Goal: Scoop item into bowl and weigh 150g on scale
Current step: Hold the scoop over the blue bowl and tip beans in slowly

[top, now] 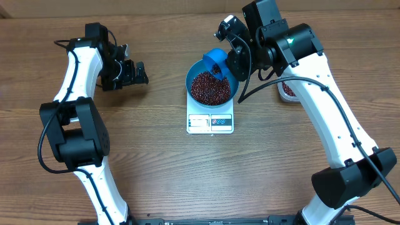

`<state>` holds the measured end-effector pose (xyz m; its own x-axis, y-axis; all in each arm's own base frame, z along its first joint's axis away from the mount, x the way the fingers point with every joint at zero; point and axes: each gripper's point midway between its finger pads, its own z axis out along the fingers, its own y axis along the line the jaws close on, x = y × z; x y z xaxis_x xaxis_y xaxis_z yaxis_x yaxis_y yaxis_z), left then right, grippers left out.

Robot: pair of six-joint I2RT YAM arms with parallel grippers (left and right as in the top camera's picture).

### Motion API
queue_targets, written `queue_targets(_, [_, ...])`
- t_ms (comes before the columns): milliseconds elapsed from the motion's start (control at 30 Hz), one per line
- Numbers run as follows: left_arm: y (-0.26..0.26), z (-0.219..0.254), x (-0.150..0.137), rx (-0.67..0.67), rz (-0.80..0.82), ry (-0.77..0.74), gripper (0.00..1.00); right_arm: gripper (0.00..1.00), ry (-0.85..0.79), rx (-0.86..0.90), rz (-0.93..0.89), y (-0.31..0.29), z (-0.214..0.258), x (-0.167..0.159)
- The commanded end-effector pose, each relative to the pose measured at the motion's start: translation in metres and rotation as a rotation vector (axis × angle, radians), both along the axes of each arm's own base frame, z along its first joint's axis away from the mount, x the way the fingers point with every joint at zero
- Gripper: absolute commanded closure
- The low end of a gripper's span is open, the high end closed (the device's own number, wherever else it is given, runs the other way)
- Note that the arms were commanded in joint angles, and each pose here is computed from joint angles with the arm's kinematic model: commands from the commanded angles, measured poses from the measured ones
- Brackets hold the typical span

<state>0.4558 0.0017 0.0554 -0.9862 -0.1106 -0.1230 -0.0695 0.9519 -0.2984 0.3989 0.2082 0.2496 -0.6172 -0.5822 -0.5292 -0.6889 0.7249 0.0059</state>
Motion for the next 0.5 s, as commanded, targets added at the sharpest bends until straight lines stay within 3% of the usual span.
queue_targets(0, [-0.0026, -0.0016, 0.0017, 0.005, -0.021, -0.004, 0.01, 0.96, -0.065, 0.035, -0.016, 0.0028, 0.0274, -0.0010])
queue_targets(467, [-0.0026, -0.0016, 0.0017, 0.005, -0.022, -0.004, 0.00, 0.96, -0.066, 0.046, -0.011, 0.0048, 0.0287, -0.0010])
